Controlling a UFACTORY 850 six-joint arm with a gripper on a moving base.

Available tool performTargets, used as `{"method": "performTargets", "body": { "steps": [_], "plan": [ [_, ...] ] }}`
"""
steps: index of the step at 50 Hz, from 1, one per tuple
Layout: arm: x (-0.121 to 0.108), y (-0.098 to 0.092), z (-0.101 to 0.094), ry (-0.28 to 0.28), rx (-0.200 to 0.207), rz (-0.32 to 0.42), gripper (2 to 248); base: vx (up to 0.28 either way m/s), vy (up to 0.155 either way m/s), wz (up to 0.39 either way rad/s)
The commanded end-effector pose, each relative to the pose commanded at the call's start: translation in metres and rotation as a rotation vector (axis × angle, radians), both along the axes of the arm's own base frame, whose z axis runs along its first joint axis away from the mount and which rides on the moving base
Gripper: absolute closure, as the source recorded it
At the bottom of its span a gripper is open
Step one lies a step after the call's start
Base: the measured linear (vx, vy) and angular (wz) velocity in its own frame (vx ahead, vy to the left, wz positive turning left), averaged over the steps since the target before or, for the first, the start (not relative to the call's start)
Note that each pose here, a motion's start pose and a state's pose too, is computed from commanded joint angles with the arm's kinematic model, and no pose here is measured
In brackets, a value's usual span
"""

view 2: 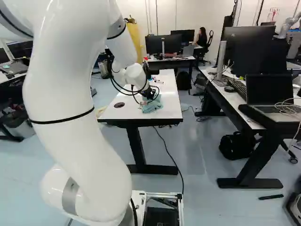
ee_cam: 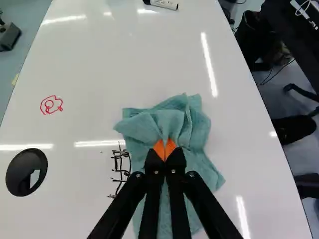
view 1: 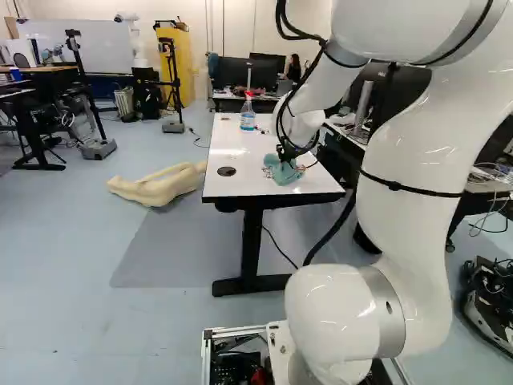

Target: Clean the table with the green towel

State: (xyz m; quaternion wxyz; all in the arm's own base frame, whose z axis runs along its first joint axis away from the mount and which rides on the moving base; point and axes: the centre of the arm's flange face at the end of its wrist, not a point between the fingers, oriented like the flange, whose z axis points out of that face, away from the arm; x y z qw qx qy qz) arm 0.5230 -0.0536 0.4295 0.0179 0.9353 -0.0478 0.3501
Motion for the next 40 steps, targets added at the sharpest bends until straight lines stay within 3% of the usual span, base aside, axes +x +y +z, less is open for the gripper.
{"method": "performTargets", "body": {
  "steps": [9,26,40],
  "plan": [
    [-0.0010,0.0001,-0.0009,0.015,0.001,0.000,229,0.000,0.000,0.000],
    [-0.0066,0.0007,-0.0052,0.093,0.010,0.000,229,0.000,0.000,0.000],
    [-0.0060,0.0017,-0.0053,0.095,0.010,0.002,229,0.000,0.000,0.000]
  ]
}}
